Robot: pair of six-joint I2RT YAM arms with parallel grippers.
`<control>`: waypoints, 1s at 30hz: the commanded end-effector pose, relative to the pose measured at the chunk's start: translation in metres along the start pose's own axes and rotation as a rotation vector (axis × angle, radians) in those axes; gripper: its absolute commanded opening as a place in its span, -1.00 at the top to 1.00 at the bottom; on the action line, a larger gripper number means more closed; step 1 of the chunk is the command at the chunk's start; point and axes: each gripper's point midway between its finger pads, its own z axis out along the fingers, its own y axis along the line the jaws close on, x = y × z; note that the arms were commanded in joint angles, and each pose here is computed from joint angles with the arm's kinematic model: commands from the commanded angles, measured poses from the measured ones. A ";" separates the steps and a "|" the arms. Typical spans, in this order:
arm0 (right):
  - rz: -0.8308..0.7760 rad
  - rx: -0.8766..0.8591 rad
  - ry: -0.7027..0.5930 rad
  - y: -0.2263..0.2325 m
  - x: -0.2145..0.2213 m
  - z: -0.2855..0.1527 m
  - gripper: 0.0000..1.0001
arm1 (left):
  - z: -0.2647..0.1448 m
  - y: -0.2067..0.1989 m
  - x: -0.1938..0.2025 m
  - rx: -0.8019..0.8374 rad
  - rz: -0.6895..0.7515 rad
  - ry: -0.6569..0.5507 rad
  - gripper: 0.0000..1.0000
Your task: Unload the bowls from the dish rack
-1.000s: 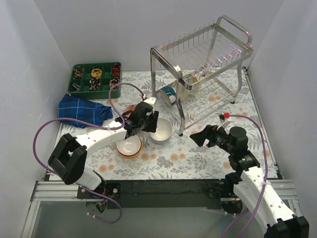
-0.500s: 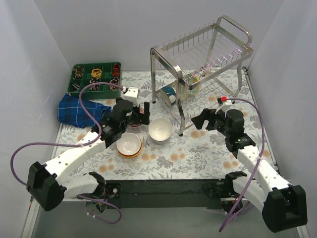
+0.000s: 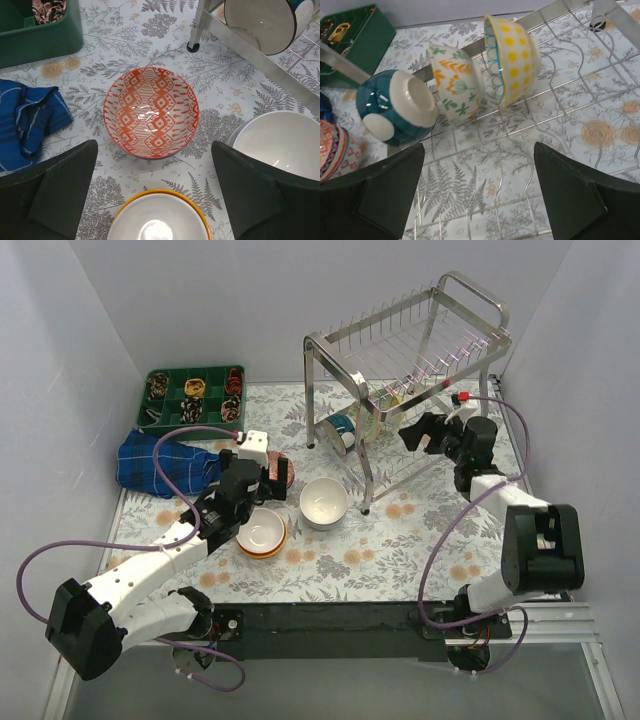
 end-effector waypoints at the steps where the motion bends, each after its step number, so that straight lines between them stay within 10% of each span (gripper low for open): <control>1: -0.057 -0.107 -0.123 0.000 -0.044 0.035 -0.97 | -0.003 0.012 -0.015 -0.048 0.005 -0.065 -0.96; 30: 0.054 -0.378 -0.002 -0.037 -0.006 0.155 -0.76 | 0.004 0.011 -0.004 -0.048 0.043 -0.039 -0.96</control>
